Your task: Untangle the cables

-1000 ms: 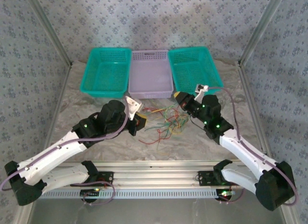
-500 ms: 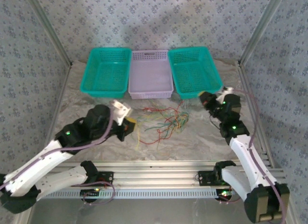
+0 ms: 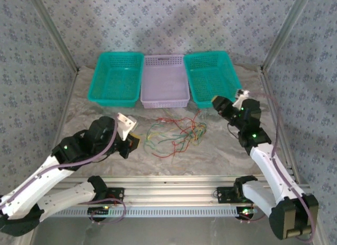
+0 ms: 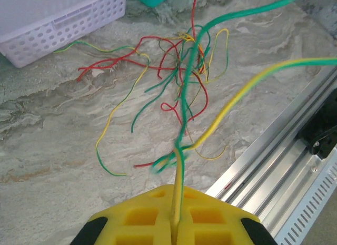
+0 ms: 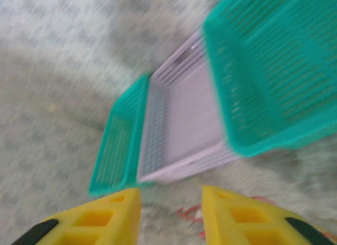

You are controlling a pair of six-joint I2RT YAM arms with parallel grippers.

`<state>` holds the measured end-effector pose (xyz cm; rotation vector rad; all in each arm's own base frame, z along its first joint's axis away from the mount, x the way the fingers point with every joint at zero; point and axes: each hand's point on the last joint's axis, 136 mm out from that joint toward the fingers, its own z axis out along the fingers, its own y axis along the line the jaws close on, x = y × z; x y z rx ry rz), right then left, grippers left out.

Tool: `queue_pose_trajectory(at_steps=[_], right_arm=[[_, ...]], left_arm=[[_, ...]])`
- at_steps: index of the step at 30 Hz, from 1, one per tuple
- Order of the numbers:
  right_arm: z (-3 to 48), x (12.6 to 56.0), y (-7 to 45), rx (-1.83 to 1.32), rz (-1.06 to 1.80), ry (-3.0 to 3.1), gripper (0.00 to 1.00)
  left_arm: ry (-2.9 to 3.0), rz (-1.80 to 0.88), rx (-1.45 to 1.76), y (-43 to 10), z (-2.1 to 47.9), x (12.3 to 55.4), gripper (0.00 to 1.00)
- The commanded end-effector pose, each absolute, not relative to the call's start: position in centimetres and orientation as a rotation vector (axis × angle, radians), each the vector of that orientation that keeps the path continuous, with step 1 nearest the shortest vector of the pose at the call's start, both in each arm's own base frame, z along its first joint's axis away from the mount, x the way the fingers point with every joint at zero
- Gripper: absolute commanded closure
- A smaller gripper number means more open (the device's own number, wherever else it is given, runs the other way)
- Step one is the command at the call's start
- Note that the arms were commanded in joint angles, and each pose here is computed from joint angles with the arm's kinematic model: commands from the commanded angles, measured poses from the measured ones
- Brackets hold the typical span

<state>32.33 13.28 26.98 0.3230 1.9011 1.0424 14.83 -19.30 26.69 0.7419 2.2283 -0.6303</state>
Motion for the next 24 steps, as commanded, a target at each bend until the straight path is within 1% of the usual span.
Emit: queue_pose_trajectory(at_steps=[1, 3, 7, 11, 13, 19, 24], right_arm=[[30.3, 28.7, 19.2, -0.068, 1.21, 1.85, 0.45], [30.3, 26.7, 21.5, -0.192, 1.239, 1.845, 0.4], [29.6, 23.6, 24.9, -0.383, 1.273, 1.847, 0.36], [28.7, 21.8, 27.5, -0.488, 1.346, 1.835, 0.36], [28.2, 21.7, 28.2, -0.508, 1.316, 1.83, 0.37], [26.6, 21.5, 30.5, -0.584, 1.286, 1.849, 0.45], [26.4, 22.1, 31.4, -0.569, 1.261, 1.838, 0.45]], left_arm=[[2.176, -0.657, 0.682, -20.1, 28.0, 16.0, 1.0], [2.19, -0.668, 0.679, -20.8, 27.7, 16.3, 1.0], [2.218, -0.687, 0.67, -22.1, 26.8, 17.0, 1.0], [2.217, -0.728, 0.668, -23.2, 26.6, 17.4, 1.0], [2.21, -0.748, 0.67, -23.9, 26.6, 17.6, 1.0], [2.211, -0.784, 0.686, -25.0, 26.6, 17.8, 1.0], [2.217, -0.798, 0.697, -25.4, 26.4, 17.7, 1.0]])
